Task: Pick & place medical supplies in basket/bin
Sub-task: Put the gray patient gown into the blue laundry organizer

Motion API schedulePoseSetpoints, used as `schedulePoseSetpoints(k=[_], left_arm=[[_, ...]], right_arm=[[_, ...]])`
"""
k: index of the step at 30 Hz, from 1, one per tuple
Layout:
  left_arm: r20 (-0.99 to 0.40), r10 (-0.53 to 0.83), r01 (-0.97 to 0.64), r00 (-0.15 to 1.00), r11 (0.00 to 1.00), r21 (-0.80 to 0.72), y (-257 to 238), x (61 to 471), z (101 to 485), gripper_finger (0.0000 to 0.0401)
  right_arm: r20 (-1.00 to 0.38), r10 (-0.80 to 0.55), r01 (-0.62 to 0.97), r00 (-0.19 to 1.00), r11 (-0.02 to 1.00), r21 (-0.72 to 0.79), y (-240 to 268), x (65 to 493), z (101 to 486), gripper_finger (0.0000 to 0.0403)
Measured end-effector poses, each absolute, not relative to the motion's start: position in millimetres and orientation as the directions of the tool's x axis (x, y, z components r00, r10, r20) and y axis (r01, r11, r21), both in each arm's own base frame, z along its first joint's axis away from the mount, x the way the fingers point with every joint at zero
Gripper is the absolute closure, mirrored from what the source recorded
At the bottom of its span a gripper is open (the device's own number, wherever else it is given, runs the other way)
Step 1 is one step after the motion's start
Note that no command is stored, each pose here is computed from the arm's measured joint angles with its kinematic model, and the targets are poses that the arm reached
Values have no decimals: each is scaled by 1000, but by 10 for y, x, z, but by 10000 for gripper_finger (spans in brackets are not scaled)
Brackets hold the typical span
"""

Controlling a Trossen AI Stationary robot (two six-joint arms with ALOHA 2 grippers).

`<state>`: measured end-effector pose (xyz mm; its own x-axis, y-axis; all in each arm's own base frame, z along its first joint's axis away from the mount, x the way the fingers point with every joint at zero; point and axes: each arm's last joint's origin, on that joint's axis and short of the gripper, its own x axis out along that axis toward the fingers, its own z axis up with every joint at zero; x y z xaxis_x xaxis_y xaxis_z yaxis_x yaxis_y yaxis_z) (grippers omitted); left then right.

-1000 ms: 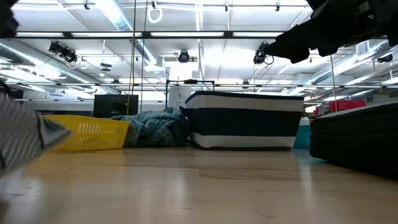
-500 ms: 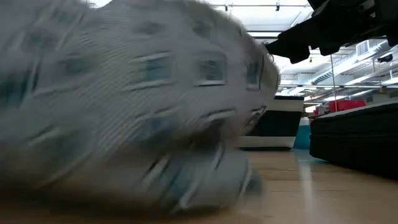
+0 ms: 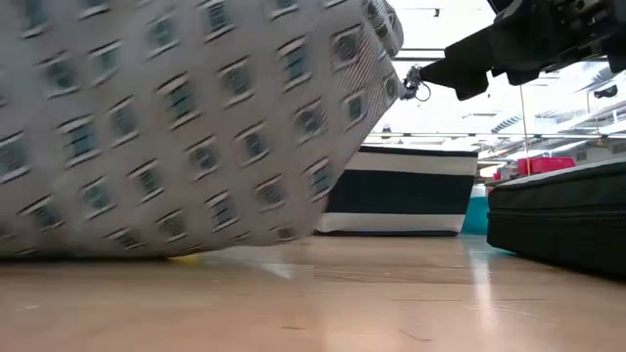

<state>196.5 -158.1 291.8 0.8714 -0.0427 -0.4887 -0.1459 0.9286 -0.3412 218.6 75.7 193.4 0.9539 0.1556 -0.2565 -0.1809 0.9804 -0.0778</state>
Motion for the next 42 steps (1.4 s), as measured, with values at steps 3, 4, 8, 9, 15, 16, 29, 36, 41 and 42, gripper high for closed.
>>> schedulePoseSetpoints(k=[3, 4, 8, 9, 15, 16, 29, 36, 41, 42], left_arm=[[-459, -17, -153, 888, 931, -330, -1471, 1961, 3005, 353], [-451, -9, -155, 892, 933, -324, -1434, 1960, 3031, 353], [-421, 18, -165, 907, 934, -315, -1298, 1953, 3124, 353], [-415, 25, -169, 909, 935, -313, -1269, 1952, 3142, 353], [-425, 26, -178, 905, 930, -322, -1191, 2014, 3141, 353], [-437, 16, -173, 900, 931, -323, -1194, 2041, 3119, 353], [-597, -264, 27, 758, 926, -376, -1658, 2629, 2402, 353], [-764, -197, -78, 614, 948, -307, -1758, 2766, 1808, 295], [-825, -206, -48, 527, 961, -271, -1779, 2773, 1602, 148], [-831, -222, -40, 510, 959, -280, -1787, 2777, 1571, 122]], right_arm=[[-258, 185, -208, 948, 976, -65, 767, 2184, 1934, 181], [-258, 188, -209, 948, 976, -55, 768, 2184, 1934, 181], [-260, 230, -244, 938, 970, -22, 790, 2177, 1933, 181], [-260, 246, -259, 934, 966, -16, 804, 2172, 1933, 181], [-261, 294, -306, 920, 952, -4, 904, 2133, 1933, 187], [-261, 298, -308, 918, 951, 0, 913, 2129, 1933, 190], [-335, 249, -266, 909, 964, -4, 905, 2105, 1860, 229], [-373, 245, -268, 895, 963, -10, 899, 2092, 1823, 221], [-405, 241, -264, 882, 965, 0, 894, 2080, 1792, 194], [-408, 242, -264, 881, 965, 2, 894, 2079, 1789, 189]])
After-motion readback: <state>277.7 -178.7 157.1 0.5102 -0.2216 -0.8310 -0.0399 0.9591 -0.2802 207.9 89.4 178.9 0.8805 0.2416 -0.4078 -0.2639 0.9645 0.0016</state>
